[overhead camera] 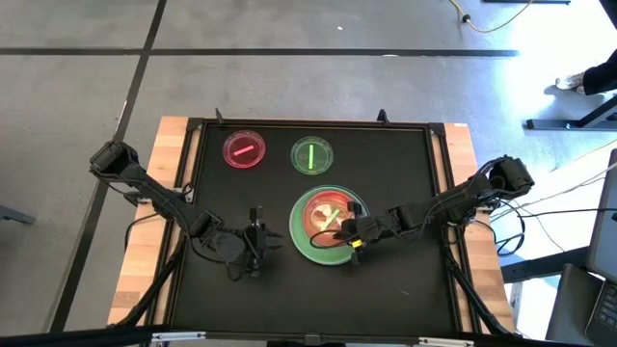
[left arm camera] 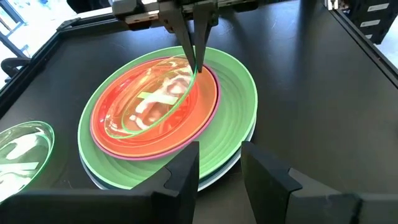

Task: Stack plastic plates
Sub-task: Stack the transparent green plate on the transparent pink plate, then stack the transparent pink plate on the transparent green plate

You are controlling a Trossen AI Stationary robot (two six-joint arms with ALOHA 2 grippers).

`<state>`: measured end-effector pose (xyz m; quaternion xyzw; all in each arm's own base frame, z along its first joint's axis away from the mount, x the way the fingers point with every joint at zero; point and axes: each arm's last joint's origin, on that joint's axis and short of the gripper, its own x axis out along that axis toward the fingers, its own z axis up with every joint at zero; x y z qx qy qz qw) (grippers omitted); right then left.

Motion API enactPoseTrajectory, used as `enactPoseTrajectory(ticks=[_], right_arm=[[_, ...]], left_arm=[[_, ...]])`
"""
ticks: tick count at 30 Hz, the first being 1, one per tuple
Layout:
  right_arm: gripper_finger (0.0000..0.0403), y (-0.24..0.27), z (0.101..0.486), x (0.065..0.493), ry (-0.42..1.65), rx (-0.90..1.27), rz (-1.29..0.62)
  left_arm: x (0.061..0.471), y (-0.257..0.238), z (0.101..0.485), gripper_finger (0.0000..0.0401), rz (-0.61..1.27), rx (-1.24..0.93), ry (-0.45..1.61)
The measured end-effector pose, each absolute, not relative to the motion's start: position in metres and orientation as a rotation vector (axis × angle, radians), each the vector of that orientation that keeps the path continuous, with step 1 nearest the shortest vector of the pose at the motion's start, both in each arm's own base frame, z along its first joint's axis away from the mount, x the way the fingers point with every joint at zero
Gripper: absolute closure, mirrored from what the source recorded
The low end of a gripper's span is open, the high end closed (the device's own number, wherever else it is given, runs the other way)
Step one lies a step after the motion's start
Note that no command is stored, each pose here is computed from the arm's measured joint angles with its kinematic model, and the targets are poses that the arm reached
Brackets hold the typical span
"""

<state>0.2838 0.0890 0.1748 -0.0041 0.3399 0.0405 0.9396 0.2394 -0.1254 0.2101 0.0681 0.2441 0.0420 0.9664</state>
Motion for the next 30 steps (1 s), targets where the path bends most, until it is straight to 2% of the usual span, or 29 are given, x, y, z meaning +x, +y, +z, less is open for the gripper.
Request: enactPoseTrajectory(ticks=[3,10,14,23,30], right_arm=[[0.0376,0.089,0.175,0.284,0.696,0.017,0.073],[0.0283,0.089,0.175,0.284,0.683,0.021,0.061],[0.0252,0.09,0.182,0.289,0.598,0.02,0.063],[0.0244,0.091,0.186,0.293,0.539,0.005,0.077],[0.0244,0.091,0.186,0.293,0.539,0.005,0.076]], left_arm=[[0.239,-0.126,0.21,0.0289,0.078,0.136,0.496],[0.239,-0.126,0.21,0.0289,0.06,0.131,0.501],[0.239,-0.126,0.21,0.0289,0.058,0.137,0.501],[0.249,-0.1,0.208,0.0289,0.201,0.126,0.524],[0.254,-0.049,0.196,0.0289,0.386,0.123,0.683]])
